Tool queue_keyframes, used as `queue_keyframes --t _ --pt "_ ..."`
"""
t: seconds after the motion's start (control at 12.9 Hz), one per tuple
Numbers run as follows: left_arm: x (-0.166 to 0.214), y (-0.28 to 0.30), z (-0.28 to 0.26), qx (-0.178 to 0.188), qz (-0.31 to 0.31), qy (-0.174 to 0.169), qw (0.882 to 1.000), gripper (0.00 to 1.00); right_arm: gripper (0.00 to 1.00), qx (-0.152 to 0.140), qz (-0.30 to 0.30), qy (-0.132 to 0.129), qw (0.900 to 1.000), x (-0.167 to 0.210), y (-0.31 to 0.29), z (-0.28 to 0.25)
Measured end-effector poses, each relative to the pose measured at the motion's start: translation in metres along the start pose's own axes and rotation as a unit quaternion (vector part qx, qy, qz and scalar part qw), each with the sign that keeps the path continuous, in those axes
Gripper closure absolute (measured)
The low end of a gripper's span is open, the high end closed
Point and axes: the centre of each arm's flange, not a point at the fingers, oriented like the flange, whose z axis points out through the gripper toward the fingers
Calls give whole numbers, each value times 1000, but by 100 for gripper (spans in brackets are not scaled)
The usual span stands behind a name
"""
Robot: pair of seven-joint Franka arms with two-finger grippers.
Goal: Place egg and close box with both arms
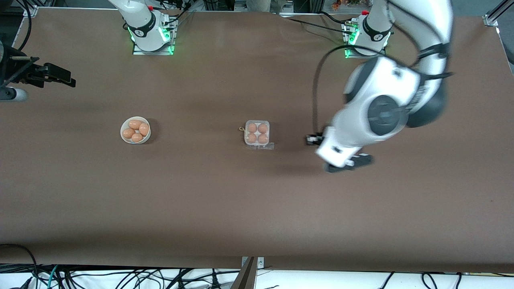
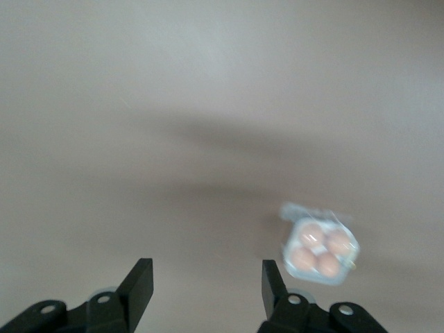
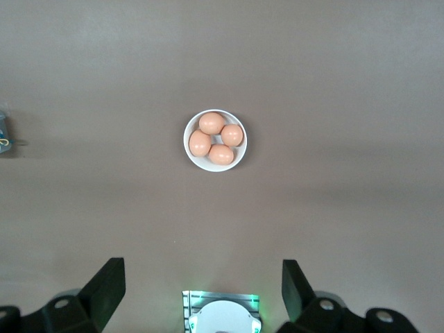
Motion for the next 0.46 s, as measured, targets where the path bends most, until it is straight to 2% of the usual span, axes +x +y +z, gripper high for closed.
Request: queue_keyframes --t 0.23,0.31,0.39,0.46 --pt "24 -53 -24 65 24 51 996 7 0 -1 -9 9 1000 -1 -1 -10" --pt "29 -62 -25 79 34 57 995 7 0 -7 -14 9 1000 -2 1 -10" --pt "34 -72 -27 85 42 59 994 1 0 -20 -16 7 1000 -2 3 -10" --pt "39 -86 -35 84 46 62 993 0 0 -33 -19 6 999 -2 5 -10"
